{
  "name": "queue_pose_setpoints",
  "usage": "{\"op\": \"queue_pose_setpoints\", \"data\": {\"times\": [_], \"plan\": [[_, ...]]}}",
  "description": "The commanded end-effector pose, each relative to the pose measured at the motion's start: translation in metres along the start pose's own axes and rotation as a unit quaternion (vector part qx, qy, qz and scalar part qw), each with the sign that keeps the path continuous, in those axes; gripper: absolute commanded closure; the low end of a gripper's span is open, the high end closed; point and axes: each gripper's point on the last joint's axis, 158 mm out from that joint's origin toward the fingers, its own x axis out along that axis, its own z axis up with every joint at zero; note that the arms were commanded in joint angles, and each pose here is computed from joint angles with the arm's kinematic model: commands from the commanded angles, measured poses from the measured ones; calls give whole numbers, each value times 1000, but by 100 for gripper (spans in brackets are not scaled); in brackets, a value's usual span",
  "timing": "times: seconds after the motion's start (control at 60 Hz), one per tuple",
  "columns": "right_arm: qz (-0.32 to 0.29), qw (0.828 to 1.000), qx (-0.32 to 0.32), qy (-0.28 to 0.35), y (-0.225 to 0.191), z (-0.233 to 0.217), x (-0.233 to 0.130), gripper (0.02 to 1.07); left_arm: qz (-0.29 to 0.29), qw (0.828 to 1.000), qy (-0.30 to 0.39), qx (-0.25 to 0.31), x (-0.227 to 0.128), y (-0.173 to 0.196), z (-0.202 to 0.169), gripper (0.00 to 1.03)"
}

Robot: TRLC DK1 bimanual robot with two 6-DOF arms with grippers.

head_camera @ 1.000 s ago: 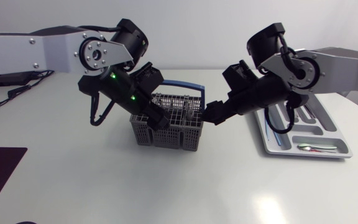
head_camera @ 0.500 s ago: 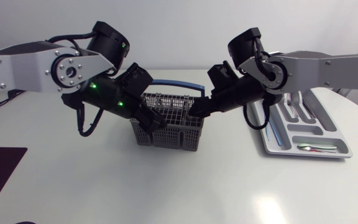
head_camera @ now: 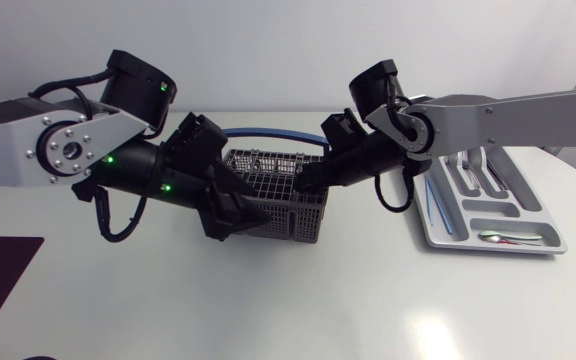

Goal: Unload the cutlery basket into the drawer organizer.

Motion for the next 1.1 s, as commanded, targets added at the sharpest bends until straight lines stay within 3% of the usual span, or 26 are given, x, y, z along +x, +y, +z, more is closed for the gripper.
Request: {"op": "queue_pose_setpoints", "data": {"times": [0.0, 0.117, 0.233, 0.383, 1.083], "plan": [[7, 1000, 8, -3, 5, 5, 9, 61, -9, 1000, 1, 20, 0, -3, -13, 8], [8, 1000, 8, -10, 6, 7, 11, 72, -7, 1000, -5, 28, 5, -1, -20, 8], [8, 1000, 6, -11, 6, 7, 13, 90, -1, 999, -11, 32, 9, 4, -25, 8], [9, 1000, 3, -13, 7, 8, 11, 97, 5, 999, -15, 36, 10, 9, -26, 8], [56, 994, -32, -86, 46, 32, -94, 99, 15, 999, -17, 26, 9, 22, -30, 8]]}}
